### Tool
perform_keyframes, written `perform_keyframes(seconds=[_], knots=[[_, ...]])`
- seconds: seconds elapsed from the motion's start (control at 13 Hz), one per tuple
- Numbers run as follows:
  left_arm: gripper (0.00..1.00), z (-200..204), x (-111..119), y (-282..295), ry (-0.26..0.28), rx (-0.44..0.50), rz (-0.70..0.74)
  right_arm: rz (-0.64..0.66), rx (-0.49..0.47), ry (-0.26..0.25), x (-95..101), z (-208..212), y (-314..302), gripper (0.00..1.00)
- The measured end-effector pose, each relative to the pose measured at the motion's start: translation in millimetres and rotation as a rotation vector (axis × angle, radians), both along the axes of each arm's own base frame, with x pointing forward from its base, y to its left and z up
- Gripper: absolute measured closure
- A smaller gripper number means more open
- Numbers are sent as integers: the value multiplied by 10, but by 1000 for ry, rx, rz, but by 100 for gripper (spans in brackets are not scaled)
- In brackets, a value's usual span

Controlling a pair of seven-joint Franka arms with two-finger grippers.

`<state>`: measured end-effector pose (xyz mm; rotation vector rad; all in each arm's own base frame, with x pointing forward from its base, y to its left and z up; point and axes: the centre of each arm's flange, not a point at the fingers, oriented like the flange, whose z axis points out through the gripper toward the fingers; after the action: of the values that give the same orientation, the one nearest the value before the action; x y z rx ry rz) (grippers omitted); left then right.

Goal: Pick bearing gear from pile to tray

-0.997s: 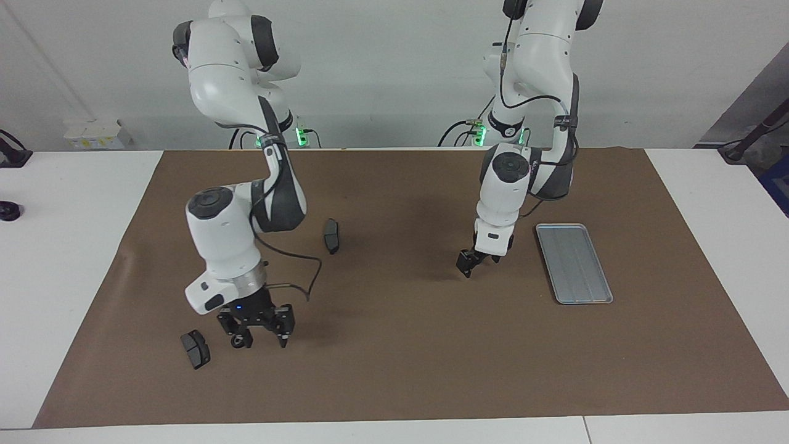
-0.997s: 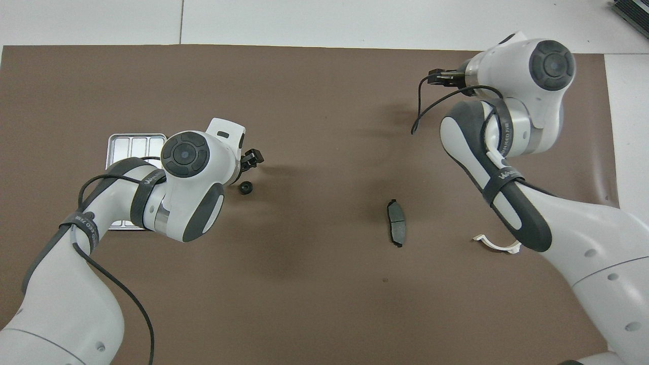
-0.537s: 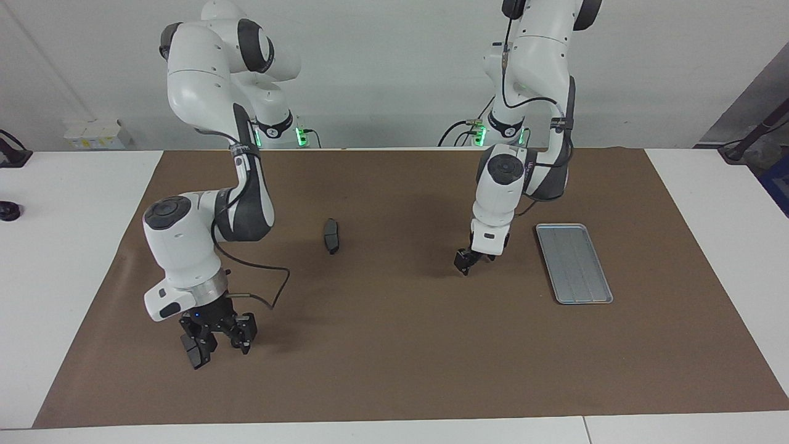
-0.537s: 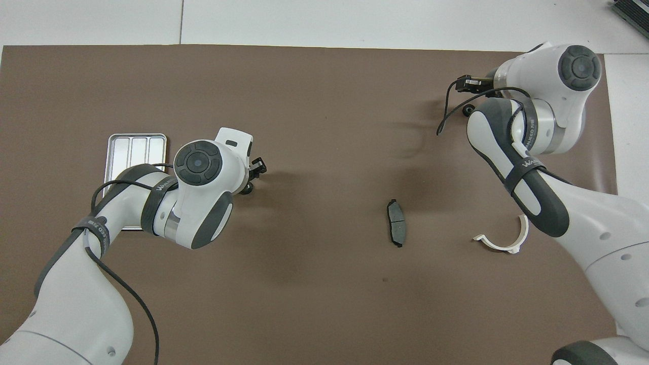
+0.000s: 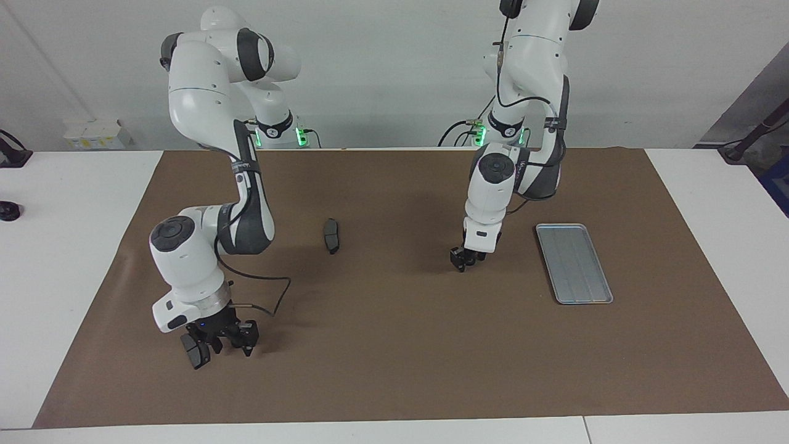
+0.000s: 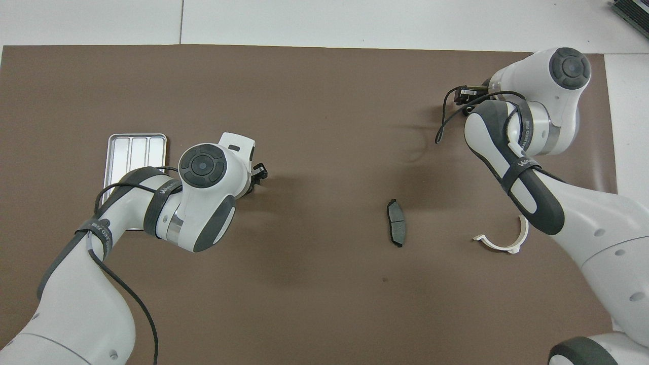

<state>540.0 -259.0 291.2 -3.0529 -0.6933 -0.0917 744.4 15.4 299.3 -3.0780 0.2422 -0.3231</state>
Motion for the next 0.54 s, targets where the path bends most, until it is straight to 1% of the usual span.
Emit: perform_keyframes(seconds=[0.08,0.15,0.23,0.31,0.38,0.46,0.54], knots=[[30,2,-17,-21,4,1,-4,-1,0,10,-11,-18,-6,49],[32,2,-29,-41,5,2,-7,-2,-1,18,-23,-41,-14,50],[32,3,-35,-54,5,2,-8,-2,-1,25,-35,-65,-19,50],[41,21,-36,-66,1,0,-9,-3,-2,32,-45,-83,-23,51],[55,38,-37,-69,-2,-2,-9,-3,-2,35,-50,-89,-25,54],[66,46,-33,-61,-3,-1,-11,-3,-2,37,-51,-89,-26,54],[66,48,-19,-37,-4,1,-21,-4,-4,38,-52,-81,-38,62]])
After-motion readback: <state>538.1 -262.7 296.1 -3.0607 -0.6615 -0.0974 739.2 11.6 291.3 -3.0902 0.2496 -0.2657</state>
